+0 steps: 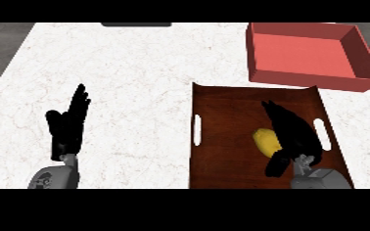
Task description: Pick the lemon from the tray and place it in the cardboard box
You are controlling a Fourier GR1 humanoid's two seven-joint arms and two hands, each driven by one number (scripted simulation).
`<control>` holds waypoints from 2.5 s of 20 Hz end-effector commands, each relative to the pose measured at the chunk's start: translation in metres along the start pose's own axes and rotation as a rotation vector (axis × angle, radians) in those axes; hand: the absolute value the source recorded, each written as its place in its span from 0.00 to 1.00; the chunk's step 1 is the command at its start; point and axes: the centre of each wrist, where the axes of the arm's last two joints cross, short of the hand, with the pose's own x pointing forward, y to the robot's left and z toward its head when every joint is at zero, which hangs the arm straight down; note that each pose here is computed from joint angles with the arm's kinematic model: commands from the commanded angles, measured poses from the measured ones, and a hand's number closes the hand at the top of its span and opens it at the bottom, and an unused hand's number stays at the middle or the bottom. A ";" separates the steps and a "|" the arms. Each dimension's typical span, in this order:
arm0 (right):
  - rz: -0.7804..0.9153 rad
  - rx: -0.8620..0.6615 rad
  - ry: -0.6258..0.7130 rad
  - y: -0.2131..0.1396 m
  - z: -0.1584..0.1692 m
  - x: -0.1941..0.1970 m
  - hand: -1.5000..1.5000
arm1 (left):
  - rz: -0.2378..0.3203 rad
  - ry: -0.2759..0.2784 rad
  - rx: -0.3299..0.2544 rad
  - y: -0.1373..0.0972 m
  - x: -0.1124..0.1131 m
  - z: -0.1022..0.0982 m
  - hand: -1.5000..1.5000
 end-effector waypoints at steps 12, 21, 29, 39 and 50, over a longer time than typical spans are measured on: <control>0.026 -0.067 -0.152 0.014 -0.025 0.013 1.00 | -0.006 -0.007 -0.011 -0.001 0.002 0.010 0.50; 0.166 -0.025 -0.381 0.023 0.006 -0.035 1.00 | 0.010 0.002 -0.001 0.009 0.000 0.002 0.50; 0.239 -0.082 -0.566 0.028 0.027 -0.060 1.00 | 0.008 0.004 -0.003 0.020 -0.015 0.000 0.50; 0.140 -0.312 -0.702 -0.066 0.099 -0.067 1.00 | 0.002 0.016 0.010 -0.014 -0.005 0.010 0.50; -0.012 -0.513 -0.622 -0.160 0.142 -0.099 1.00 | -0.022 -0.006 0.013 0.006 -0.004 0.017 0.50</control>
